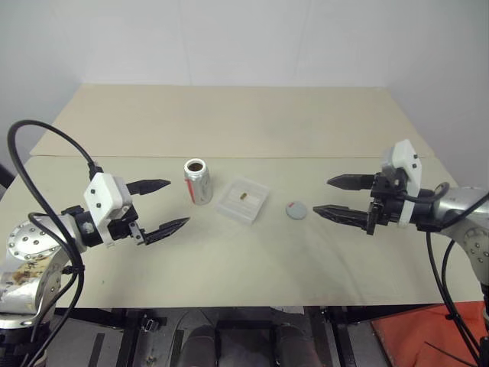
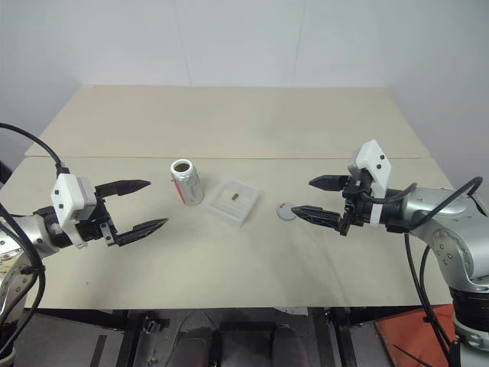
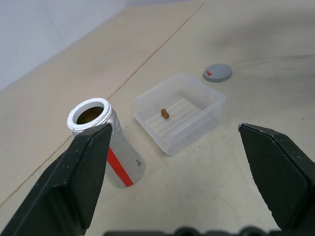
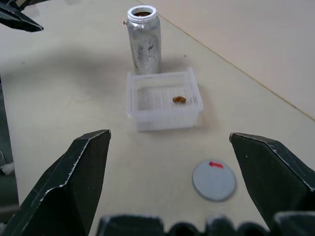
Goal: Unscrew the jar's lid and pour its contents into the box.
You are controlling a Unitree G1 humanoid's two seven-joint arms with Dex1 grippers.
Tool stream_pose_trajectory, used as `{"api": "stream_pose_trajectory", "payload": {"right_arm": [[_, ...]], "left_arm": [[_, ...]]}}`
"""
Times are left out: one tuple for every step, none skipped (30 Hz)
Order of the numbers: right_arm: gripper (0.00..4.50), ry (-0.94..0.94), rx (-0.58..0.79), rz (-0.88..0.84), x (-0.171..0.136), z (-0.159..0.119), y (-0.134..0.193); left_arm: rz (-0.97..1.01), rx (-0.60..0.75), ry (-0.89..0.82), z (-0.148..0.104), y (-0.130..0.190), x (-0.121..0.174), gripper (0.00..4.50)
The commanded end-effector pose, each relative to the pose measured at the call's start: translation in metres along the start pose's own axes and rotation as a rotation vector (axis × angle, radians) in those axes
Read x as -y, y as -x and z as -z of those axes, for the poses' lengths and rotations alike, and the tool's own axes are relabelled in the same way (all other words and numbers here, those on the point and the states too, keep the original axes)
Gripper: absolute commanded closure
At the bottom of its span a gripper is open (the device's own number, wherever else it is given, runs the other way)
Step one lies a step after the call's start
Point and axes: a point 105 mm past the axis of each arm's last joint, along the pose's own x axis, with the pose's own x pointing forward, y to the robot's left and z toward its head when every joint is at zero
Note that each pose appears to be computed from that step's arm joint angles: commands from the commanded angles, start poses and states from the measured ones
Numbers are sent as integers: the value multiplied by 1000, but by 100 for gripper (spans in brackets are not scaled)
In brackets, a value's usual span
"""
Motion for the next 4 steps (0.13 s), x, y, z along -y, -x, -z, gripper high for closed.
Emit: {"api": "stream_pose_trajectory", "payload": {"right_arm": [[0, 83, 46, -7, -5, -16, 10], [0, 84, 46, -5, -5, -15, 10], [0, 85, 44, 0, -4, -15, 11], [0, 84, 43, 4, -4, -15, 11]], "left_arm": [[-57, 33, -23, -9, 1, -8, 3], [-88, 45, -22, -9, 0, -12, 3], [-104, 56, -21, -10, -1, -14, 3], [-109, 59, -21, -10, -1, -15, 3]]}}
